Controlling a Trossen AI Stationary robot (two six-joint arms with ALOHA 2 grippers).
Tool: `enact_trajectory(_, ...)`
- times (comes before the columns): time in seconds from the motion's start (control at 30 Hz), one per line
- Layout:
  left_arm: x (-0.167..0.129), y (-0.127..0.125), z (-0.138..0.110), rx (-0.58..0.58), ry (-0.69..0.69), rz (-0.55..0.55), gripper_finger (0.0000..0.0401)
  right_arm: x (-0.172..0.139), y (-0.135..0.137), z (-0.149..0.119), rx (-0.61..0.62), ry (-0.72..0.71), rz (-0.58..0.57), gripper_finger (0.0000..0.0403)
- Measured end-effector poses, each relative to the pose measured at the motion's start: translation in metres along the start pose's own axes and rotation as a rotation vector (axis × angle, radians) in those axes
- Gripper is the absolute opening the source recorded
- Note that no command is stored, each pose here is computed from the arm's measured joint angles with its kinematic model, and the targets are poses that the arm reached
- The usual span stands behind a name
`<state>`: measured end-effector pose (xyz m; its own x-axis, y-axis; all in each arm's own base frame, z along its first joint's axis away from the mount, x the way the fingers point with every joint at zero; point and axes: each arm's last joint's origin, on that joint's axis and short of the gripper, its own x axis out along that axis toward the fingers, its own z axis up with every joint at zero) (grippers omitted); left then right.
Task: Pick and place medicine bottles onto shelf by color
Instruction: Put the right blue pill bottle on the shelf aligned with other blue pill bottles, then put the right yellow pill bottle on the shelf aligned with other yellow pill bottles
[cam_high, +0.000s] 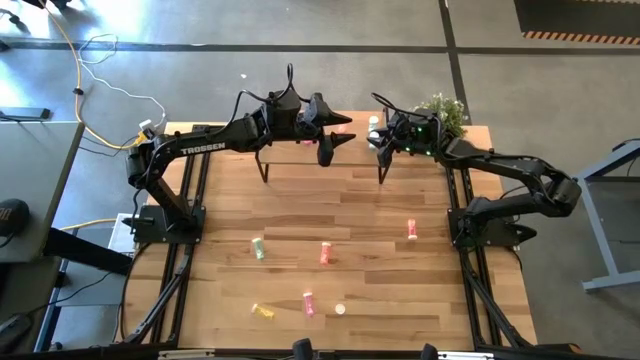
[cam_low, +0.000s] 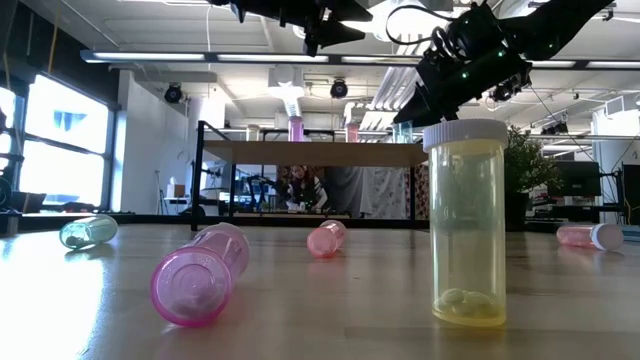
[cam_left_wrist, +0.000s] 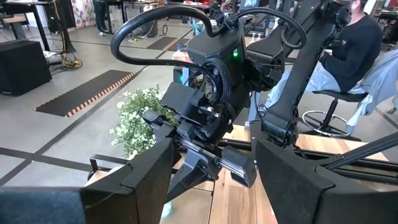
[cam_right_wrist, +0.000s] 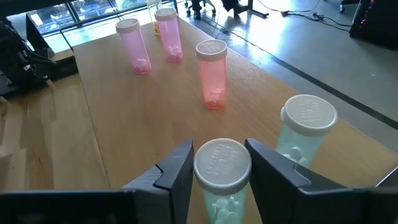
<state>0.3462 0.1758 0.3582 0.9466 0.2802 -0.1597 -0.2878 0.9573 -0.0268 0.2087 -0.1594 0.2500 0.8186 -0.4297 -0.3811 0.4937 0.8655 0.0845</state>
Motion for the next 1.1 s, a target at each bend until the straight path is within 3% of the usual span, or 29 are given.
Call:
enact_trajectory(0.47,0.0,0.0,-0.001,-0.002,0.011,0.0,0.022,-0.004,0.001,0.003,-0.003,-0.017,0.0,0.0167)
enact_trajectory(0.8,-0.002,0.005,-0.011,-0.021,0.12,0.074,0.022,-0.03,0.005,0.017,-0.016,-0.094,-0.008,0.0167)
enact_trajectory(1.1,-0.032,-0.005,-0.002,-0.028,0.227,0.12,0.022,-0.068,0.018,0.021,0.003,-0.101,0.027,0.0167)
